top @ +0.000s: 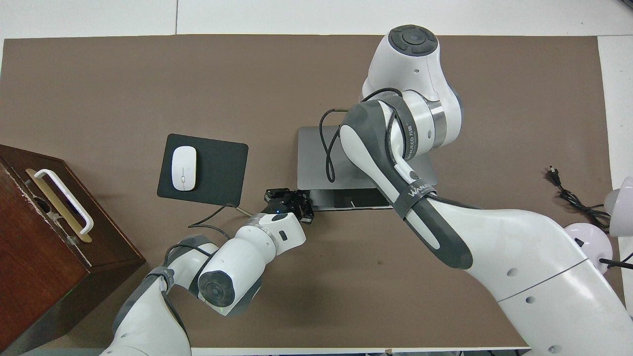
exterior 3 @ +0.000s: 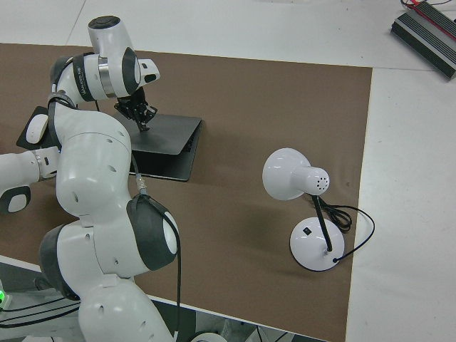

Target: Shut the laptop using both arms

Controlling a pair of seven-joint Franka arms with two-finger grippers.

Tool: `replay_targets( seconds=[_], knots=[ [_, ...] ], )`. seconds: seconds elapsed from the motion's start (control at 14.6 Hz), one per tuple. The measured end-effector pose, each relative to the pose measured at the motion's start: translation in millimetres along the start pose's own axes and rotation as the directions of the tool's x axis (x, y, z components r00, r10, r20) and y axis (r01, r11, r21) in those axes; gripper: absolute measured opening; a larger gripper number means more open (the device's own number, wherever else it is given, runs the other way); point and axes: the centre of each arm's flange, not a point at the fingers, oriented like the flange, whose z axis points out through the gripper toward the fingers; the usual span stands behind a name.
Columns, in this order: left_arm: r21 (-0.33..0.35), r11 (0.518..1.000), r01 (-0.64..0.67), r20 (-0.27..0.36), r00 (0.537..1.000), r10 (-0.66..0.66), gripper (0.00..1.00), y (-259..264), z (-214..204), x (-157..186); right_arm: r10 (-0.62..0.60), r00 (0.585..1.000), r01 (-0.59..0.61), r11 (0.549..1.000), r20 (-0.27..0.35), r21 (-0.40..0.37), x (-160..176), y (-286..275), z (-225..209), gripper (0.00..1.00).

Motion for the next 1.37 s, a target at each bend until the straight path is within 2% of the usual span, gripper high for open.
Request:
replay_targets(
  seconds=[0.62,1.37],
  knots=[
    [0.0,1.0,0.0,0.0,1.0,0.0,0.01,0,0,0,0.008,1.0,-0.008,1.0,-0.014,0.005,3,3,23,0.01],
    [0.0,1.0,0.0,-0.001,1.0,0.0,0.01,0,0,0,0.01,0.999,-0.01,1.0,-0.036,0.014,-1,5,17,0.01]
  ],
)
